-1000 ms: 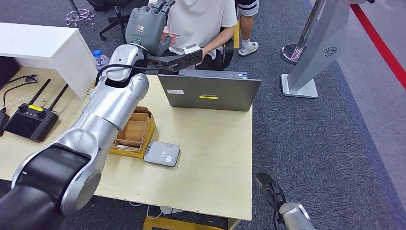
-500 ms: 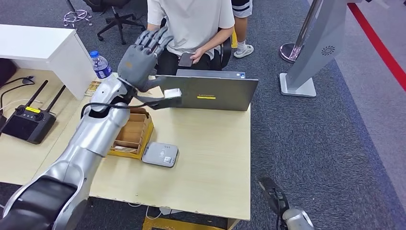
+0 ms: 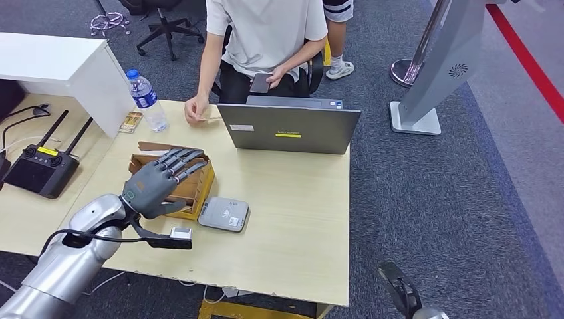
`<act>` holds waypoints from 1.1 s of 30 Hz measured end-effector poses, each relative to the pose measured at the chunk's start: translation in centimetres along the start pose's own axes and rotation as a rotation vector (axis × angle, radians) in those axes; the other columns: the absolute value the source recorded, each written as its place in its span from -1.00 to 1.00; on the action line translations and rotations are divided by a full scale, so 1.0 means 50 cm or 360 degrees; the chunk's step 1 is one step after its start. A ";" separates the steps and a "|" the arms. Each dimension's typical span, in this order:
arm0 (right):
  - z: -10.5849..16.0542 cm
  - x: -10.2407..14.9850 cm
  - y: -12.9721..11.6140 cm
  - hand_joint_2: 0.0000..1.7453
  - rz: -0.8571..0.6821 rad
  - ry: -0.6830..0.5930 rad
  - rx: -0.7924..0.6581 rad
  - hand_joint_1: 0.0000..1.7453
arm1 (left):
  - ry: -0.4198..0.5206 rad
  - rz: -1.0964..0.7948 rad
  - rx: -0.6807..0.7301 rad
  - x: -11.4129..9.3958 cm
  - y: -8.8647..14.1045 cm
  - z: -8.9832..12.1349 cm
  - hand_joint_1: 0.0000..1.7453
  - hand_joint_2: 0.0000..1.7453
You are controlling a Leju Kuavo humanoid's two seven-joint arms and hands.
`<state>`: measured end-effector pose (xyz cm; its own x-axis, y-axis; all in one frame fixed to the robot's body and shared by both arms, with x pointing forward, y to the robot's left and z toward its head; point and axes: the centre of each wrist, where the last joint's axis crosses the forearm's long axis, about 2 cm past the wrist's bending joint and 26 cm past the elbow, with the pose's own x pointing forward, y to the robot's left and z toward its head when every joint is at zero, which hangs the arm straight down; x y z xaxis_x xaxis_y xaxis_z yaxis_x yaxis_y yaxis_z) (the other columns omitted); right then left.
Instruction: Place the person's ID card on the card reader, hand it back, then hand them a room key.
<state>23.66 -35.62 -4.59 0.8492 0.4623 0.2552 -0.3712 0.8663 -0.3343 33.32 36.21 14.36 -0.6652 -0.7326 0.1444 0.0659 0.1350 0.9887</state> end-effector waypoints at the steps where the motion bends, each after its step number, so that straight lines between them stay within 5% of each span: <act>1: -0.001 -0.005 0.001 -1.00 -0.0005 0.0003 -0.0003 -1.00 | 0.0036 -0.0008 -0.0032 -0.003 -0.006 0.009 -1.00 1.00; 20: -0.001 -0.016 0.002 -1.00 -0.0010 0.0020 -0.0010 -1.00 | 0.0119 0.0057 -0.0219 -0.010 -0.055 0.063 -1.00 1.00; 33: -0.001 -0.013 0.000 -1.00 -0.0022 0.0027 -0.0025 -1.00 | 0.0115 -0.0057 -0.0078 0.005 -0.064 0.055 -1.00 1.00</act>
<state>23.10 -35.93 -4.79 0.8603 0.4472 0.2446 -0.3537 0.8693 -0.3452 30.88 37.44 11.14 -0.6125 -0.7829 0.1097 0.0804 0.0764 0.9938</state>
